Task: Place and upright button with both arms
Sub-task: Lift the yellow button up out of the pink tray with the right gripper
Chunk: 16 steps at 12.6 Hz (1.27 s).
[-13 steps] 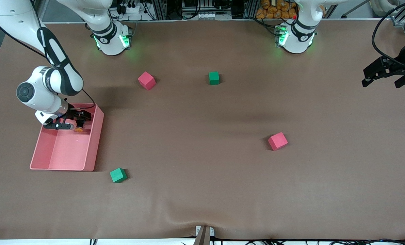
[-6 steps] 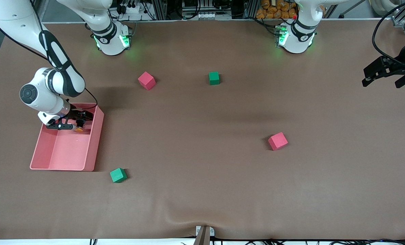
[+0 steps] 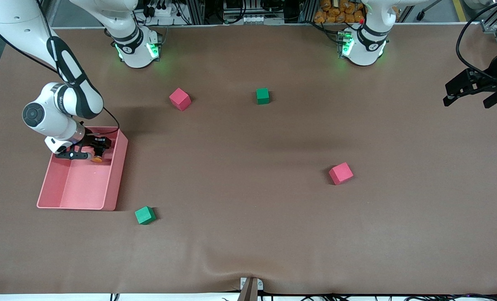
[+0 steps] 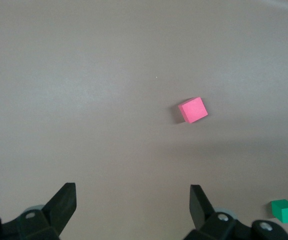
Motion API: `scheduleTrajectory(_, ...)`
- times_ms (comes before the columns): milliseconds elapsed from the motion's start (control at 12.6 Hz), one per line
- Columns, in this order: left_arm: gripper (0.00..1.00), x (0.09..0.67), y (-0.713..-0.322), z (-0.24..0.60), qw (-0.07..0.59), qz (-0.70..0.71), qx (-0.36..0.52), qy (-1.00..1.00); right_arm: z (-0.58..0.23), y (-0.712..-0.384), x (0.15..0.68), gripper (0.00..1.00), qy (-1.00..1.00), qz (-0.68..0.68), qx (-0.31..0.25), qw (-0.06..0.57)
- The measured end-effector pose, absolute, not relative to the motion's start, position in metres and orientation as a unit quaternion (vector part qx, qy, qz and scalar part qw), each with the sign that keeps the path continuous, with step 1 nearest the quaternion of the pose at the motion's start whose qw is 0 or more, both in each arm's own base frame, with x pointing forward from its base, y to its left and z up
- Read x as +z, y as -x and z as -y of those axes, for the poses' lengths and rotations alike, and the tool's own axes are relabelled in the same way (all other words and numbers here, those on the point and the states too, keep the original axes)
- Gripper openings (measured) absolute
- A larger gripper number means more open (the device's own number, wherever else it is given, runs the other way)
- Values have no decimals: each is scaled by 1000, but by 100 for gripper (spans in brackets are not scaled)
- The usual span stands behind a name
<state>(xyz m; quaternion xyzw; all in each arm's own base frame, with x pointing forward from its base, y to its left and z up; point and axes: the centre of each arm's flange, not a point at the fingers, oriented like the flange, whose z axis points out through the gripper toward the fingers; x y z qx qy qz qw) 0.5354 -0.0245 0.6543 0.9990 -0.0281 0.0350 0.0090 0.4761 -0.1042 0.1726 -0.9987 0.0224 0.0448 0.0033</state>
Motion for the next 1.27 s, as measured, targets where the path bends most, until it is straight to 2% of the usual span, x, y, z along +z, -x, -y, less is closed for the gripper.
scheduleTrajectory(714,100,654,-536,25,9,28,35,-999,98,-481,207,42,999,20,47,9)
scheduleTrajectory(1270,100,654,-536,25,9,28,37,-999,98,-481,209,42,999,28,46,9)
